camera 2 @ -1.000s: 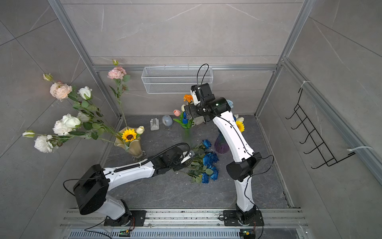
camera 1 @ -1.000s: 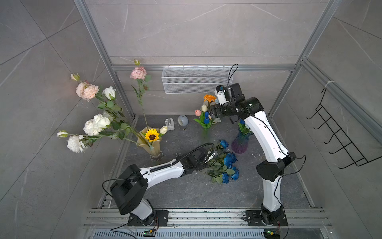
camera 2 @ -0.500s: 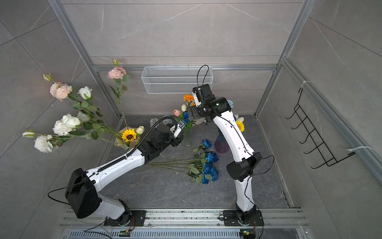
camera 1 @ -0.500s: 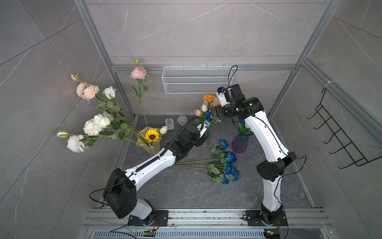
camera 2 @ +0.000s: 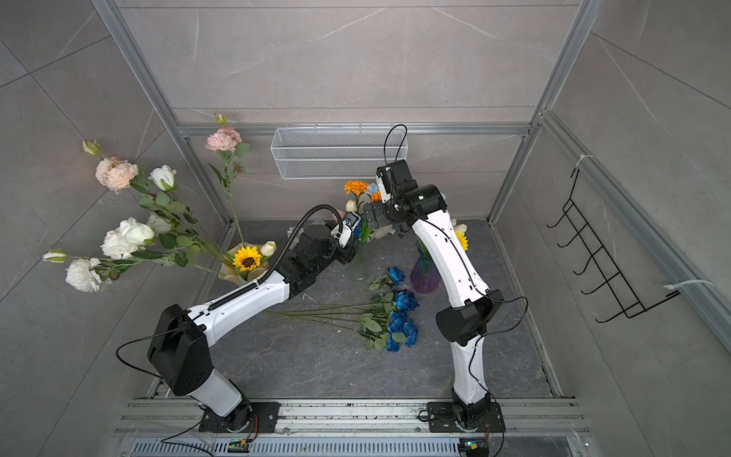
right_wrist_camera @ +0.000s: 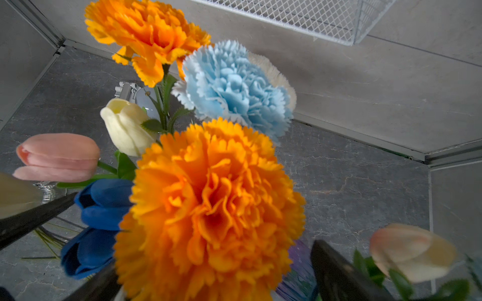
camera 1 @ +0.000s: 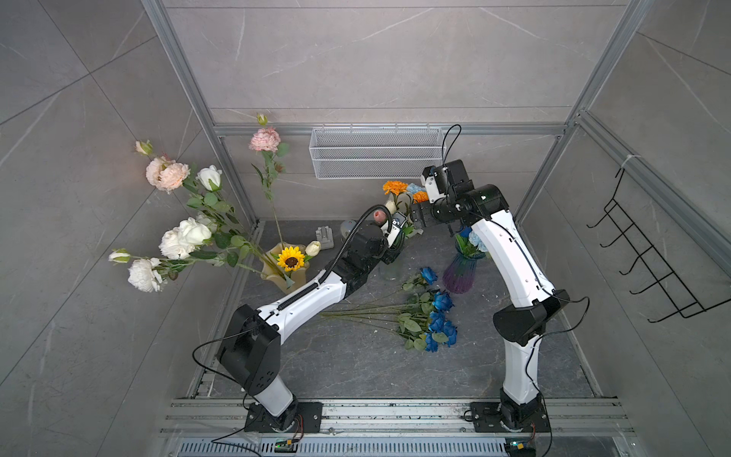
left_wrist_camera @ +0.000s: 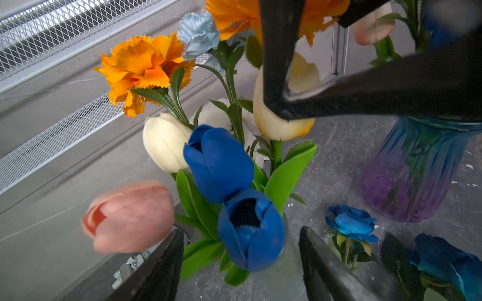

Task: Pick out blue flowers from the vase
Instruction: Pick up the flower from the vase.

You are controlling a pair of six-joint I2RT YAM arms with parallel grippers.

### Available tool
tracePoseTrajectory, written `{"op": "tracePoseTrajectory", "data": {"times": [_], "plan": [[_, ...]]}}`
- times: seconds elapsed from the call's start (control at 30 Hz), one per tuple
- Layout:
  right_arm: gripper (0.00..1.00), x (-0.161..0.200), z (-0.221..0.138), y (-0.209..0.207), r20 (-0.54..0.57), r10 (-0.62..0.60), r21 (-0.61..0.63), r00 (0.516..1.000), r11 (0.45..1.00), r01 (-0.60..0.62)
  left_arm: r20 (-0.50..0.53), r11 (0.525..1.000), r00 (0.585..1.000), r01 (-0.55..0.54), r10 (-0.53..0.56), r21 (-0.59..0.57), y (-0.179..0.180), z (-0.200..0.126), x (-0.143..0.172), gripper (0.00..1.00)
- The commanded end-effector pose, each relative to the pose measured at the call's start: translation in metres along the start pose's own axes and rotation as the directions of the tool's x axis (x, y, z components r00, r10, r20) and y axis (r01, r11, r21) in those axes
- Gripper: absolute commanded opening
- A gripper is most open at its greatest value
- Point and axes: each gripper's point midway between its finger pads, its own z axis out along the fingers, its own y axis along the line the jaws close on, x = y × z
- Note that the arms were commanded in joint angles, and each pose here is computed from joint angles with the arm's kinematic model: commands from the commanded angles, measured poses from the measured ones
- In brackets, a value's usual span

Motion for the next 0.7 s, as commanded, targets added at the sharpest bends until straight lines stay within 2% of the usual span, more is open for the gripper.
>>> {"op": "tracePoseTrajectory", "data": {"times": [0.0,0.2,0.43,0.57,0.67], "plan": [[1.0,0.005,0.001,-0.001,-0.018,0.017,0.002,1.0,1.0,-0.017,0.105,0.998,0.993,0.054,-0.052,-0.012,0.009,0.006,-0.032,0.71],[1.0,0.005,-0.002,-0.001,-0.009,0.019,0.001,1.0,1.0,-0.019,0.101,0.997,0.994,0.053,-0.048,-0.055,0.012,0.025,-0.026,0.68],[1.0,0.009,-0.004,-0.002,-0.006,0.021,-0.002,1.0,1.0,-0.021,0.148,0.985,0.987,0.08,-0.057,-0.154,0.026,0.036,-0.025,0.45],[1.0,0.012,-0.002,-0.001,-0.009,0.022,-0.008,1.0,1.0,-0.022,0.182,0.977,0.983,0.071,-0.035,-0.2,0.033,0.035,-0.032,0.37],[1.0,0.014,0.0,-0.002,-0.011,0.024,-0.008,1.0,1.0,-0.024,0.205,0.973,0.979,0.072,-0.026,-0.219,0.036,0.034,-0.036,0.25]]}}
